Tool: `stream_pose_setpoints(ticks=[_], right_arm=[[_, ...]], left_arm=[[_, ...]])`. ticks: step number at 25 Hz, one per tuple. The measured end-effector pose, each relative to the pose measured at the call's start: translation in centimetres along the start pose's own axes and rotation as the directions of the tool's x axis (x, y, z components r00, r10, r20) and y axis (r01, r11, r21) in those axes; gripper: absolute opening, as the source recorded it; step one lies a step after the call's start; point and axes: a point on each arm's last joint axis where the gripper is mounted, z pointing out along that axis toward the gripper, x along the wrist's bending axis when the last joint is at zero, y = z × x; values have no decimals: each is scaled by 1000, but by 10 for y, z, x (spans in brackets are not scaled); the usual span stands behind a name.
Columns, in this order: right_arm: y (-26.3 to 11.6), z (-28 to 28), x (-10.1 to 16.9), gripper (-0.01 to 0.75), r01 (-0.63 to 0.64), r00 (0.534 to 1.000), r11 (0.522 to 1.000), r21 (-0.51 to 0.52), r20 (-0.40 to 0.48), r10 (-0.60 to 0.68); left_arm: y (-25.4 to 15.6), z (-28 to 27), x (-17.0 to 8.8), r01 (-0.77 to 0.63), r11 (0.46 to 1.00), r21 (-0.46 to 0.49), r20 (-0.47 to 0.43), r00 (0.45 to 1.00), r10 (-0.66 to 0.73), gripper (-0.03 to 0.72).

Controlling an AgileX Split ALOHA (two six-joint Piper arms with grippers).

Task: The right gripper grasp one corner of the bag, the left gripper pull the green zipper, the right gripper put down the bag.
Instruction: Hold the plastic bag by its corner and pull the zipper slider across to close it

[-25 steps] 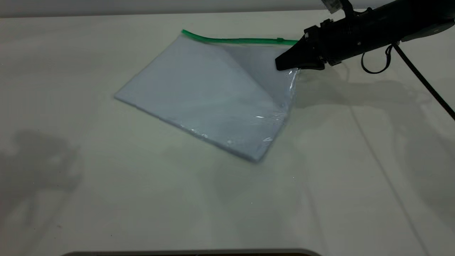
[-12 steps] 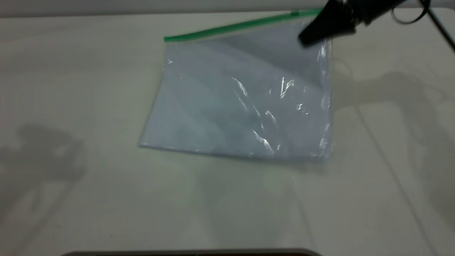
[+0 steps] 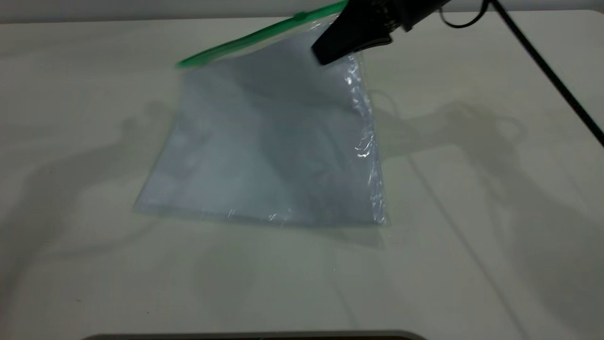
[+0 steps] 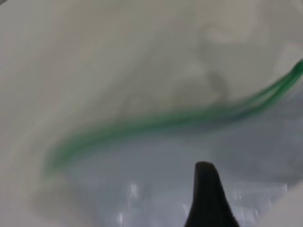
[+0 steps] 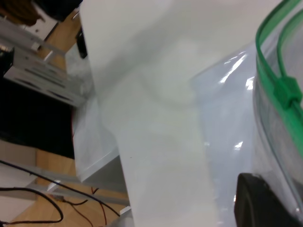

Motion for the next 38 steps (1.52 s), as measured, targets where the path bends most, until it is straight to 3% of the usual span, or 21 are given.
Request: stream_pose_setpoints(ticks=[7,14,23,38], right_arm=[[-1,3,3,34,13,1000,1000,27,-12,-13],[-1,3,3,34,10,1000,1000,27,-12,-9],[-1,3,3,34,10,1000,1000,27,-12,-9],[-1,3,2,34,10,1000,1000,27,-2,-10]], left_arm=[[18,71,2,-133,991,-21,245,960,134,549],[17,112,-11,-156,988,17,341,929,141,548],[12,135,-26,-178,983,46,375,915,148,519],[12,147,-29,-171,984,42,341,929,147,302]])
